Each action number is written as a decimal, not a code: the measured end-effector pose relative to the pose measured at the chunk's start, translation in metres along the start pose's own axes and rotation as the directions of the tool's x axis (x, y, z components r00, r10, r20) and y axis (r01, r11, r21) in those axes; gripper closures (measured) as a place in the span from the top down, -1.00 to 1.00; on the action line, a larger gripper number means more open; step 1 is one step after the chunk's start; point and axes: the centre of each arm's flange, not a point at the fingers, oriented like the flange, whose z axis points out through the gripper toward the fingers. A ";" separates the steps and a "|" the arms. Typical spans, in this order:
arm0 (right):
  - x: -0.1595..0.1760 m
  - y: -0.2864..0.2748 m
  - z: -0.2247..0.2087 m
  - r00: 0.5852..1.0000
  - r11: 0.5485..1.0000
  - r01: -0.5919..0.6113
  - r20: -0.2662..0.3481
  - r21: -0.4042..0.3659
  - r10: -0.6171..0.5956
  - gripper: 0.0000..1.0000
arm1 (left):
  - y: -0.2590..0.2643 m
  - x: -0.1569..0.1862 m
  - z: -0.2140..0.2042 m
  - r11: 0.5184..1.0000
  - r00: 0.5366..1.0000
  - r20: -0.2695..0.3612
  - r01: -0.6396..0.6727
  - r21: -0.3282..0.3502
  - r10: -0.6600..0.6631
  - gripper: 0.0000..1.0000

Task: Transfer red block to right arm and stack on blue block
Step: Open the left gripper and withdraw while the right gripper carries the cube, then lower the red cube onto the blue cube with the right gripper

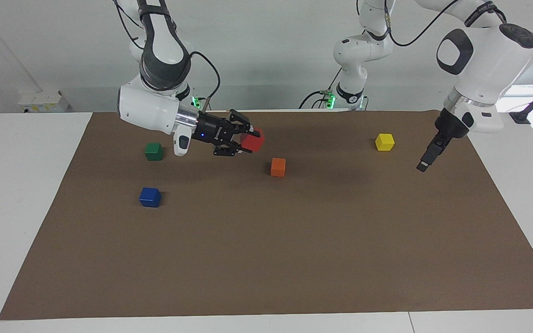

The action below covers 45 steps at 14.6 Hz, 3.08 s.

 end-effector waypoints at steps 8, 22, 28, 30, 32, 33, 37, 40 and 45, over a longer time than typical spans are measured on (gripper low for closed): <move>0.000 0.056 -0.056 0.984 0.778 -0.041 0.111 -0.626 0.141 0.10 | -0.011 0.006 -0.025 0.942 0.951 0.103 -0.304 0.143 0.292 1.00; -0.048 0.187 -0.090 0.930 0.590 -0.254 -0.027 -0.766 0.366 0.10 | -0.018 -0.063 -0.044 0.890 0.902 0.199 -0.418 0.181 0.383 1.00; -0.044 0.193 -0.093 0.949 0.553 -0.232 -0.062 -0.800 0.309 0.10 | -0.027 -0.055 -0.042 0.859 0.864 0.214 -0.490 0.150 0.456 1.00; -0.044 0.198 -0.094 0.951 0.553 -0.237 -0.074 -0.799 0.301 0.10 | -0.025 -0.054 -0.044 0.858 0.865 0.194 -0.492 0.145 0.463 1.00; -0.042 0.201 -0.093 0.952 0.553 -0.240 -0.082 -0.798 0.294 0.10 | -0.018 -0.052 -0.050 0.856 0.864 0.152 -0.499 0.136 0.480 1.00; -0.042 0.201 -0.093 0.952 0.554 -0.240 -0.082 -0.798 0.293 0.10 | -0.014 -0.053 -0.053 0.853 0.862 0.137 -0.504 0.133 0.488 1.00; -0.041 0.201 -0.093 0.953 0.553 -0.242 -0.090 -0.797 0.288 0.10 | -0.008 -0.052 -0.061 0.851 0.860 0.098 -0.510 0.127 0.501 1.00; -0.040 0.202 -0.091 0.953 0.552 -0.254 -0.110 -0.794 0.281 0.10 | -0.006 -0.051 -0.062 0.851 0.860 0.081 -0.511 0.124 0.504 1.00; -0.041 0.204 -0.088 0.952 0.551 -0.260 -0.114 -0.793 0.285 0.10 | -0.012 -0.047 -0.062 0.857 0.866 0.081 -0.501 0.125 0.494 1.00</move>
